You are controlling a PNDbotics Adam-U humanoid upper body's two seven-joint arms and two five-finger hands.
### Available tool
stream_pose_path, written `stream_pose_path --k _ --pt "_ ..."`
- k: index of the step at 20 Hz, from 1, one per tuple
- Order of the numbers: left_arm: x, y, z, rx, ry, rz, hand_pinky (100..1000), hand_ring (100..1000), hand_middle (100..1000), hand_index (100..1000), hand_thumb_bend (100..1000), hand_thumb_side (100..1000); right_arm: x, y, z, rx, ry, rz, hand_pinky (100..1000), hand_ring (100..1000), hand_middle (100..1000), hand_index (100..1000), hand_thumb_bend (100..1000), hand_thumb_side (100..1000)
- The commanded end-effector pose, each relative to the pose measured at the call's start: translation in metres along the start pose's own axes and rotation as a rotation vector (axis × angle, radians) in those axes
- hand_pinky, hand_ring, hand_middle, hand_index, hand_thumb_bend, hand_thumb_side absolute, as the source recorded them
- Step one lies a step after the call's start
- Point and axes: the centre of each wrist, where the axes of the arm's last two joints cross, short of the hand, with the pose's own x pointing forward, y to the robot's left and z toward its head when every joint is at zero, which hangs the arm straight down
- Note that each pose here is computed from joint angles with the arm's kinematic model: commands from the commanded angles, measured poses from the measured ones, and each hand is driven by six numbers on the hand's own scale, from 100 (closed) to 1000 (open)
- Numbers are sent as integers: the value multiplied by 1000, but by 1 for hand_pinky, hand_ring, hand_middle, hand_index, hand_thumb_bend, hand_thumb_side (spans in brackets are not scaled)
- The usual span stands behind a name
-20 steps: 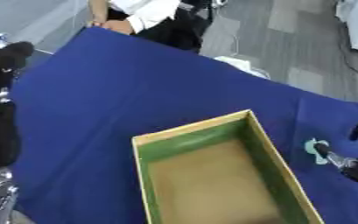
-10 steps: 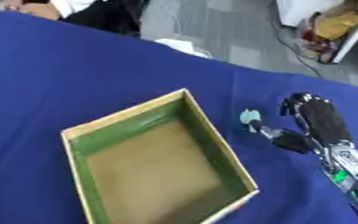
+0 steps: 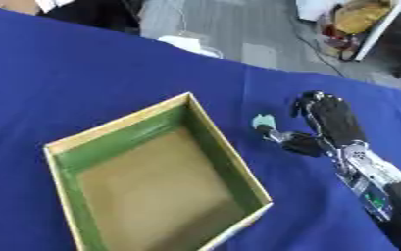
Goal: Pick up objects on the table and place them in the box.
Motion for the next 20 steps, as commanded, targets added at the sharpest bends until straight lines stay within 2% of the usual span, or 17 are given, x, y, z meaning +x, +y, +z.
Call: stream_pose_path --k 1,13,14,20 --pt "3 -1 -6 -10 -25 6 847 674 926 962 1000 720 -8 -20 -9 -46 -2 35 173 406 408 518 682 1000" --pt "2 -2 -8 -9 -40 15 848 673 927 964 1000 722 -7 -19 -8 -32 9 60 197 403 405 512 679 1000" --pt "2 -3 -8 -9 -41 17 848 673 927 964 1000 722 -7 -18 -8 -31 10 61 199 403 404 512 708 1000" --pt "1 -5 -11 -10 -55 31 848 673 927 963 1000 722 -7 -15 -7 -17 17 72 216 402 404 511 670 1000"
